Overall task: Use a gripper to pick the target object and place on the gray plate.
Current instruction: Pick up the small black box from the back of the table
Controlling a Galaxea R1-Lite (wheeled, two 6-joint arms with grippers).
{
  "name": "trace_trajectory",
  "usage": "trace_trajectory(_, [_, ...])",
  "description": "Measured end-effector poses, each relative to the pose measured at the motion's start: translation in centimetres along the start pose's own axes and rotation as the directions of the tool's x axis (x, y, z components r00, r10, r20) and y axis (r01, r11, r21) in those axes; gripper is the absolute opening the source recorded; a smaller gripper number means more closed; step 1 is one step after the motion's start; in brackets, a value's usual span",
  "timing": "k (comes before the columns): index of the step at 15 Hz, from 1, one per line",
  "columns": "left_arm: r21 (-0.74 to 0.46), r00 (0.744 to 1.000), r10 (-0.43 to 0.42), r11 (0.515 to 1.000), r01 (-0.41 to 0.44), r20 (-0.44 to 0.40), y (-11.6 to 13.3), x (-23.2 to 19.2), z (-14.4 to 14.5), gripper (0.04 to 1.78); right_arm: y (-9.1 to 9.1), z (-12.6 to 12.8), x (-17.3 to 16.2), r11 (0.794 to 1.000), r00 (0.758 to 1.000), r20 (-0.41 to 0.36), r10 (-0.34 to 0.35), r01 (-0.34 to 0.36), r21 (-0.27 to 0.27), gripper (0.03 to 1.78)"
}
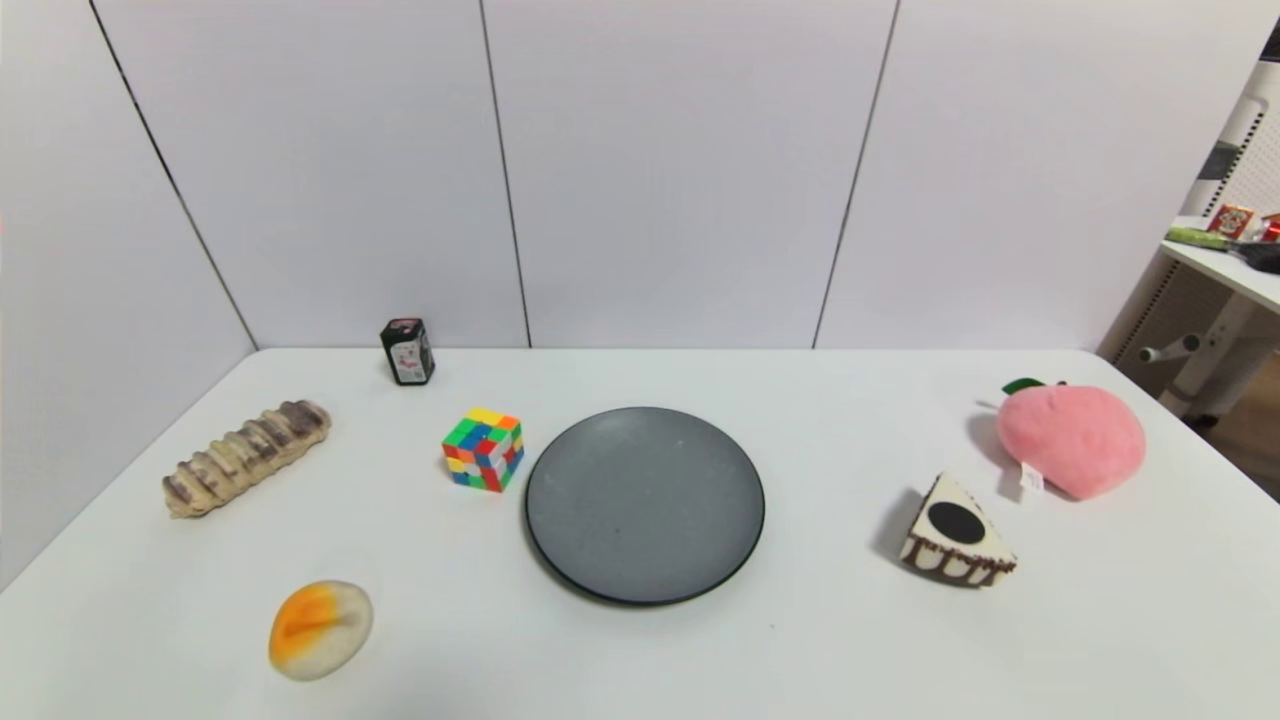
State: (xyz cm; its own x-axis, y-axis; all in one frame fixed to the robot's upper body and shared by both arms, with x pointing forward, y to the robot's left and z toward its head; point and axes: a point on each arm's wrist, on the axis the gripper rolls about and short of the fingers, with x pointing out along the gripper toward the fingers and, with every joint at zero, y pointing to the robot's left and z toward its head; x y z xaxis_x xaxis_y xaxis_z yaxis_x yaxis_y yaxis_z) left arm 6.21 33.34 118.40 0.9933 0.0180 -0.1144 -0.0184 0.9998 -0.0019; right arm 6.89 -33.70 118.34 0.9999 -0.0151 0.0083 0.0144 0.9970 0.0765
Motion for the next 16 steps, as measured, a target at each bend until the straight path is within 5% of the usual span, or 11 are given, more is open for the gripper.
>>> trace_trajectory(10, [0.016,1.000,0.005,1.000,-0.006,0.022,0.0,-0.1,1.1,1.69,0.0,0.0,0.0,1.000,1.000,0.000,0.000,0.000,0.000,1.70])
trace_trajectory(16, [0.017,1.000,0.002,1.000,-0.002,-0.006,0.0,0.7,9.0,1.69,0.0,0.0,0.0,1.000,1.000,0.000,0.000,0.000,0.000,1.70])
